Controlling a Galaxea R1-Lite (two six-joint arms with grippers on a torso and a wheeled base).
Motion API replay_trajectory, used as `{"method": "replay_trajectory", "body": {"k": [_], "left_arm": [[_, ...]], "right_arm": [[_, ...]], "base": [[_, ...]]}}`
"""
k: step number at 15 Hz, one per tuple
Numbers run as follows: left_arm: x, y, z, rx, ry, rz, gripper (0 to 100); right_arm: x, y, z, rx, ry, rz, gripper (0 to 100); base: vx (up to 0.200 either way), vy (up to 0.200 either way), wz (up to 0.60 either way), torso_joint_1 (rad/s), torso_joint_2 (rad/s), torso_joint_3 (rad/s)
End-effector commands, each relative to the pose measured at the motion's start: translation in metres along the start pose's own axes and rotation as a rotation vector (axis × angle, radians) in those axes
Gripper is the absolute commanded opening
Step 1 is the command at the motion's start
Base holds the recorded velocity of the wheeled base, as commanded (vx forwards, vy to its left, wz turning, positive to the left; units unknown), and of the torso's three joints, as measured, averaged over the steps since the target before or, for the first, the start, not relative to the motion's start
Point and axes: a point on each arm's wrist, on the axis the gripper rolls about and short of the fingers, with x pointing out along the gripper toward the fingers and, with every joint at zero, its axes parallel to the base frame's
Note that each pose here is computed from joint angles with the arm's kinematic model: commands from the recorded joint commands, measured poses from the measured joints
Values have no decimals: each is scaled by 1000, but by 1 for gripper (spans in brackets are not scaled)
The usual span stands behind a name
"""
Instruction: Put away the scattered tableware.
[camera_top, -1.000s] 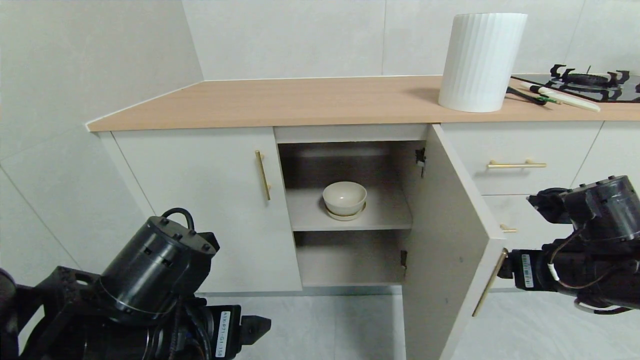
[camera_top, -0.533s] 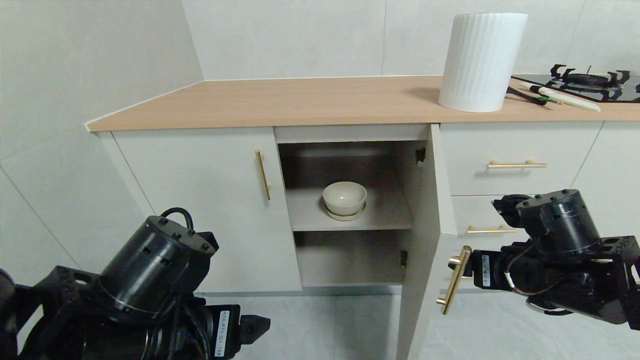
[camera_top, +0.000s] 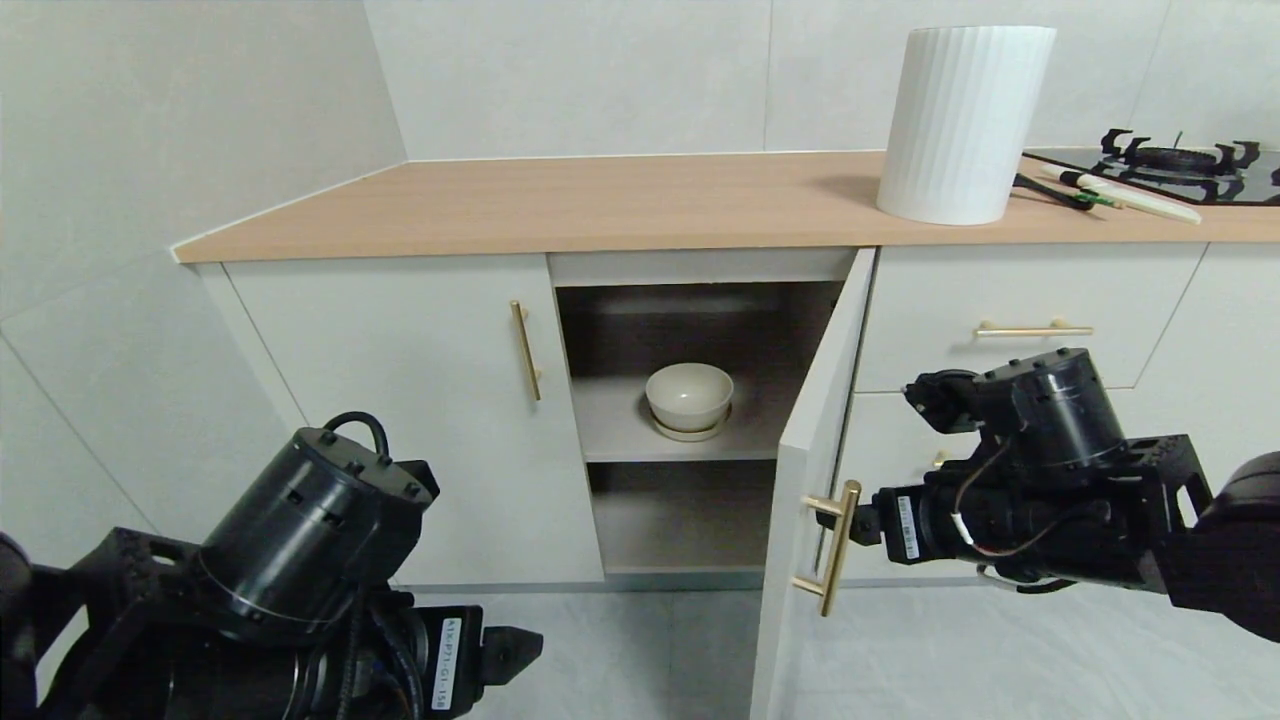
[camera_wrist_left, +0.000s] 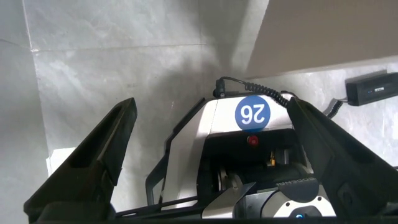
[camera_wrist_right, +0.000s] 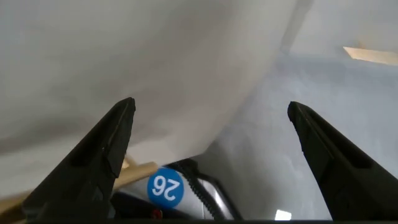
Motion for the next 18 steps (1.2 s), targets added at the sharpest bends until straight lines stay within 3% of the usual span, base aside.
{"method": "replay_trajectory", "body": {"k": [1, 11, 16, 18], "left_arm": [[-1, 0, 0, -2, -4, -2, 100], [0, 2, 2, -1, -12, 5, 100], [1, 3, 1, 14, -6, 10, 100], [2, 2, 1, 16, -7, 15, 100]], "right_arm": [[19, 2, 7, -24, 16, 4, 100], [69, 2, 10, 38, -29, 2, 100], [76, 2, 7, 39, -26, 0, 100], [76, 2, 8, 48, -28, 1, 100]], "base": [[0, 0, 0, 0, 0, 0], [0, 0, 0, 0, 0, 0], [200, 0, 0, 1, 3, 0], [0, 0, 0, 0, 0, 0]]}}
